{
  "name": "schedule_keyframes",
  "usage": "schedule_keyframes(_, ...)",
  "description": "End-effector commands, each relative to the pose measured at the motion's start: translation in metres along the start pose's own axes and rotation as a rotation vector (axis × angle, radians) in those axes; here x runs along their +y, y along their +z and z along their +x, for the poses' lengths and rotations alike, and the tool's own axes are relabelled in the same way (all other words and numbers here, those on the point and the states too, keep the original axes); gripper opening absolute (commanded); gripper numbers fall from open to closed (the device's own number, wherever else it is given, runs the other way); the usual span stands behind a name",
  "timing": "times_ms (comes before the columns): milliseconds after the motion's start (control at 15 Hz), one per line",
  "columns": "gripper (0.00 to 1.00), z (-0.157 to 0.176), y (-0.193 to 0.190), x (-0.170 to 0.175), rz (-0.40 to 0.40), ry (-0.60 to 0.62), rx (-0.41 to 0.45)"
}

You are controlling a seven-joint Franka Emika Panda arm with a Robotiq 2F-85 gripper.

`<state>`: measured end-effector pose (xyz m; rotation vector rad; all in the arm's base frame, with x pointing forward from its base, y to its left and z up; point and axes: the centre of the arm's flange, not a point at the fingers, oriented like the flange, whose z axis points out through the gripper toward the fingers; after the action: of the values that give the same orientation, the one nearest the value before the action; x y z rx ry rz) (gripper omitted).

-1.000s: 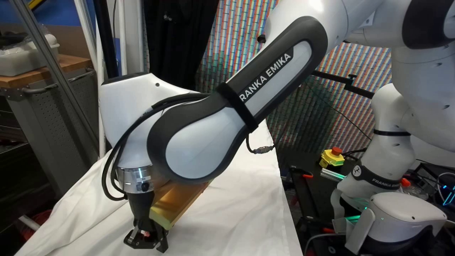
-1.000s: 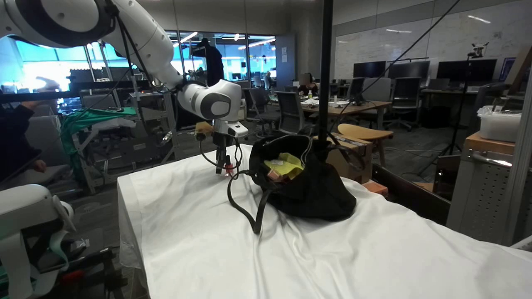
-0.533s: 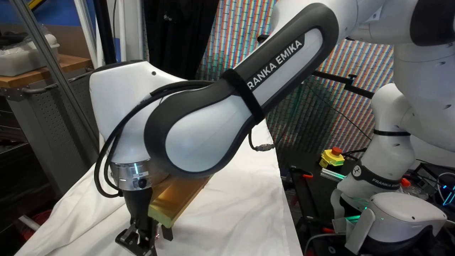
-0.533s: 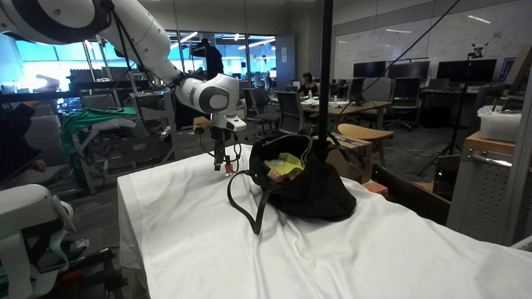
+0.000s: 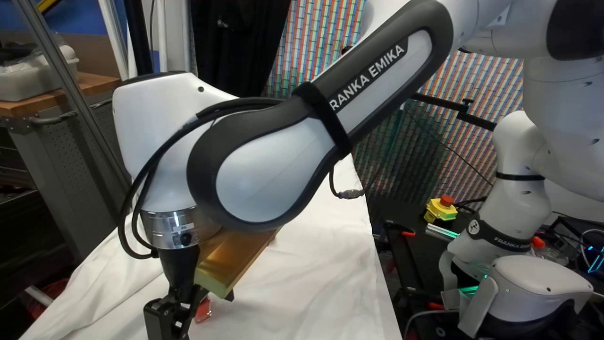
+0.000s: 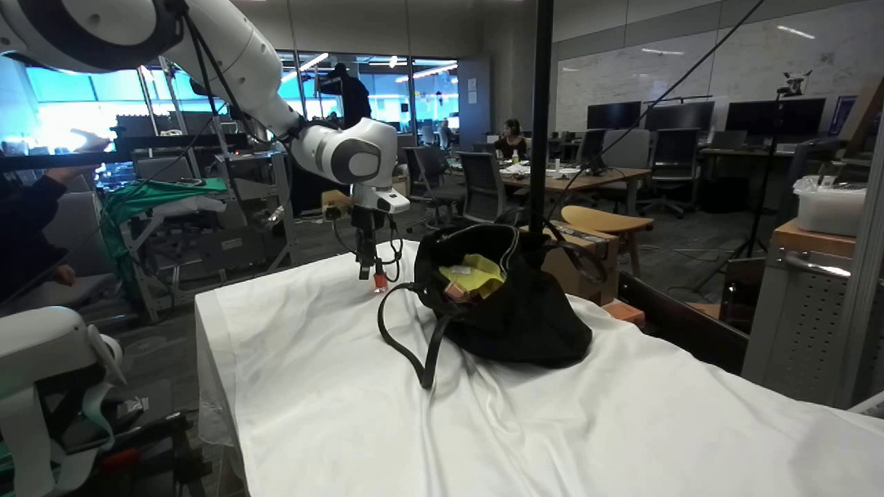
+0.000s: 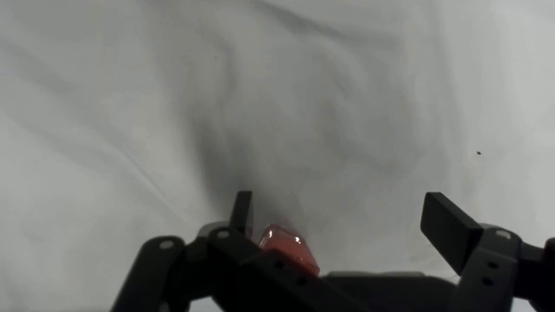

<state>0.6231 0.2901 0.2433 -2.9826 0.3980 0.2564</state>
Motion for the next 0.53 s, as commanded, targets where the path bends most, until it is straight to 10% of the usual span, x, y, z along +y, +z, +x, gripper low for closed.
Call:
schedule_keyframes(0,1.0,0.009,-0.01,-0.004,-0.009,-0.016,0.009)
schedule_keyframes(467,1.0,0.023,-0.016,0.002,-0.008,0.003,0.026)
